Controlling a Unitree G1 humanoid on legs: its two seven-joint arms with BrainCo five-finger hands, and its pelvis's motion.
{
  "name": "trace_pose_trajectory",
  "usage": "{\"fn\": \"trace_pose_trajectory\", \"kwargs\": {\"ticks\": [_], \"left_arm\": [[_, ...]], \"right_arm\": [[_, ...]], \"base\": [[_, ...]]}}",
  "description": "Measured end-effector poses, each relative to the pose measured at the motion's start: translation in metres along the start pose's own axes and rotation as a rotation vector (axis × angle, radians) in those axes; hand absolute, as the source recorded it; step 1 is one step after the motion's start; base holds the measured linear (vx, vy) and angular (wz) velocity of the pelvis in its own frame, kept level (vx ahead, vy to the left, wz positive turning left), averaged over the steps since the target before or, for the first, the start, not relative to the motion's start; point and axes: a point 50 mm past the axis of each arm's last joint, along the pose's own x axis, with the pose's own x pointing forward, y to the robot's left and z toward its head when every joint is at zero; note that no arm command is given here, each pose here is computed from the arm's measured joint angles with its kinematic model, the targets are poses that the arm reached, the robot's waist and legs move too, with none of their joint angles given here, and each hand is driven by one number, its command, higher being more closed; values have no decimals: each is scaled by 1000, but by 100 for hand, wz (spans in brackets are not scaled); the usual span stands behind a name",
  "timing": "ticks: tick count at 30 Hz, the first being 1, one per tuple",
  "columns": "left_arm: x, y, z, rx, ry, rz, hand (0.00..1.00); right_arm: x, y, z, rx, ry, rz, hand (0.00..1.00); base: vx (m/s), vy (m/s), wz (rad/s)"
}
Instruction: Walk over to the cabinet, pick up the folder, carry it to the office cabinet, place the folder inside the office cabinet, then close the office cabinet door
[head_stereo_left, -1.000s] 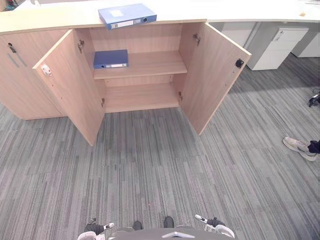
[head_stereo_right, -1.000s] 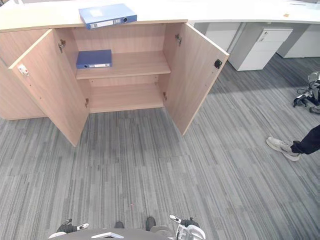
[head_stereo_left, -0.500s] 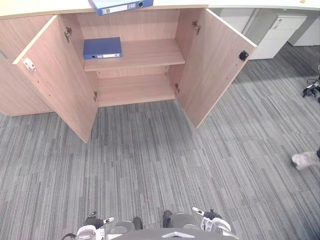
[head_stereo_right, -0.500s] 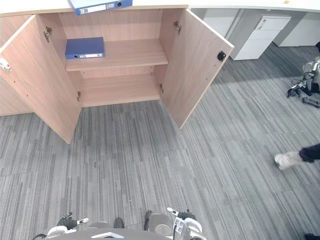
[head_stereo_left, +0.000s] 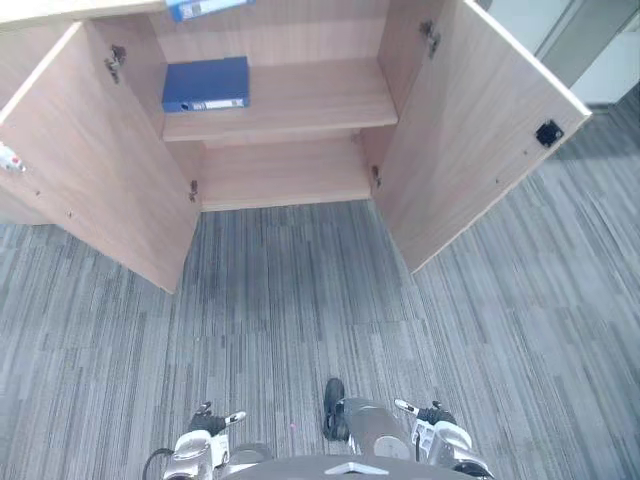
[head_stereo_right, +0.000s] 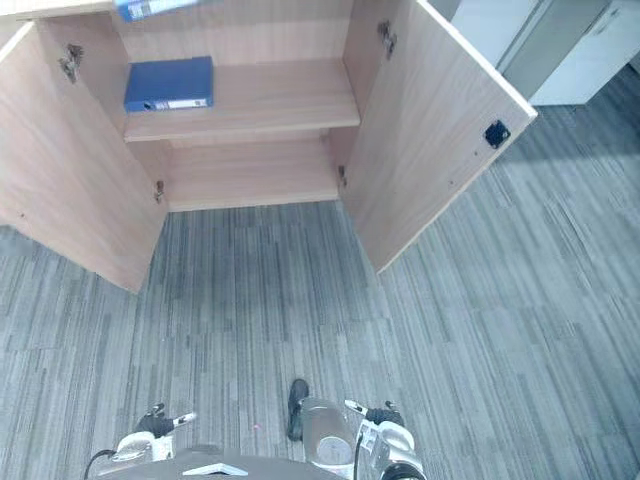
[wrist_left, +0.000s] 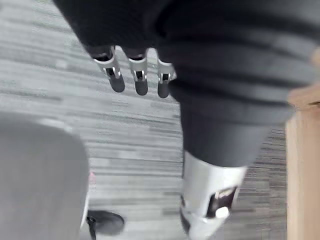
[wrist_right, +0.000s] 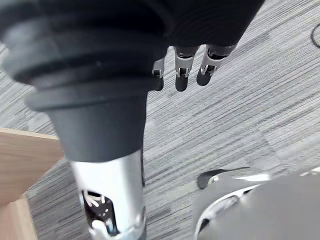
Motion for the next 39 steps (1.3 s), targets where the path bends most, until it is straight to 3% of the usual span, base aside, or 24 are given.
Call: {"fn": "trace_pose_trajectory", "kwargs": {"ticks": [10,23,29,32,39], "left_arm": [[1,-4,28,-45,-114,0,0],[3,9,15,47,-47,14,0],[3,5,13,22,-40,10,0],[0,-9,4,-61,-13,-5,0],[1,-19,20,-123,-71,-17,0]], "right_arm": [[-4,15,-3,37,-6,35,0],[-7,28,-9,25,16,65,0],[-6,25,-9,11,15,60,0],[-4,11,-6,12,8,27,0],[-4,10,-7,-11,6,31,0]], "base": [[320,19,-29],[424,224,-16],[330,-117,36],[342,-215,41],[206,-150,20]]}}
